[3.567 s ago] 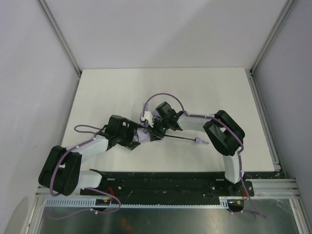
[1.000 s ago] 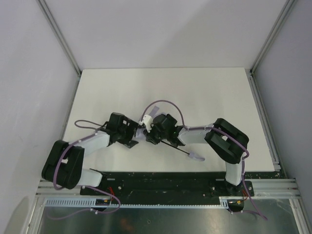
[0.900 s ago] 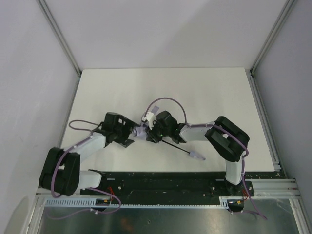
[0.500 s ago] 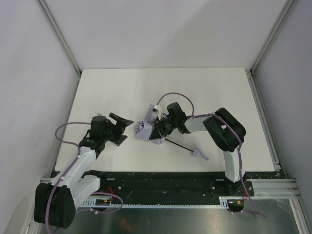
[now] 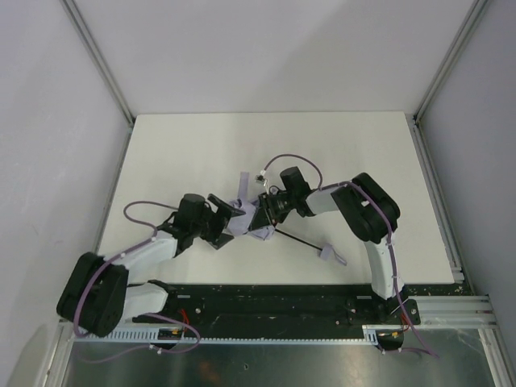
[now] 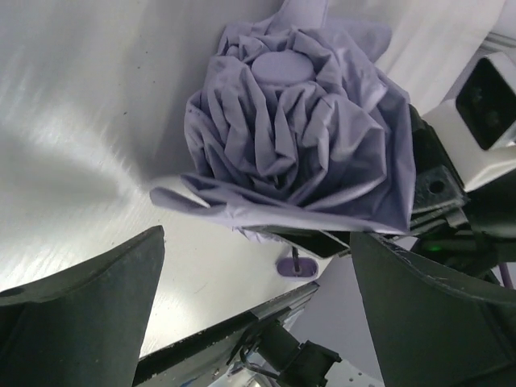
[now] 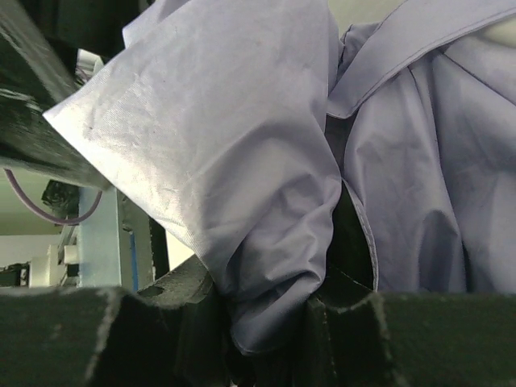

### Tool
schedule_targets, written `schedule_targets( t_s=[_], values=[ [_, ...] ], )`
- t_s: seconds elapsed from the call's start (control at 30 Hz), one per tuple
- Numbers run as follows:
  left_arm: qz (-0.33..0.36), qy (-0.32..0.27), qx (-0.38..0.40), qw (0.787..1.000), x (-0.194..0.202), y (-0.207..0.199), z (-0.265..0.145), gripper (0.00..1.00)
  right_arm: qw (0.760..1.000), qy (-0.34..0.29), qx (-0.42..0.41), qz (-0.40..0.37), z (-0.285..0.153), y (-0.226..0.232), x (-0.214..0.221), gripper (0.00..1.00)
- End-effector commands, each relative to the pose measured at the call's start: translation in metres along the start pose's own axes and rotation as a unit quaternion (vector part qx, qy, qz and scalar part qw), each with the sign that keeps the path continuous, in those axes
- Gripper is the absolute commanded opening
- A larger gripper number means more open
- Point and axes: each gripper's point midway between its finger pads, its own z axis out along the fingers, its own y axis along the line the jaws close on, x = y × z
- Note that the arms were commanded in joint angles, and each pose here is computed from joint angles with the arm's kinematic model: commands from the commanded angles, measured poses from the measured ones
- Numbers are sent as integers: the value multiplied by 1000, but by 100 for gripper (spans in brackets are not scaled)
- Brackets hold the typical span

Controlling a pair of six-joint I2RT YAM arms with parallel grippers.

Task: Put away the umbrella

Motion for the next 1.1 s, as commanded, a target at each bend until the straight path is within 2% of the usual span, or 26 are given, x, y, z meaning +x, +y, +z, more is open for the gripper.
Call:
schedule_targets(
  t_s=[0.0,0.13,0.33,0.5,0.63,0.8,0.9,0.97,1.07],
  values=[
    [6,2,43,999,2,-40,16,99,986,69,43,147,-4,-31,68,0],
    [29,2,18,999,3,-35,39,99,987,69,22,144,-4,-24,63,0],
    [37,-43,-56,997,-15,15,63,98,990,64,-43,115,-5,2,48,0],
    [30,-35,-81,996,-13,36,76,81,990,50,-97,90,-3,32,27,0],
    [34,-36,-79,996,-14,40,81,74,988,38,-128,82,-3,52,10,0],
    [41,-42,-68,996,-16,38,80,47,986,41,-140,81,-3,65,7,0],
    [44,-38,-57,997,-14,33,78,19,989,37,-121,82,-3,62,6,1],
    [46,-38,-50,997,-14,29,76,9,992,28,-89,88,-4,54,5,12],
    [47,-33,-44,997,-11,27,73,2,996,10,-1,84,-11,34,1,46]
  ],
)
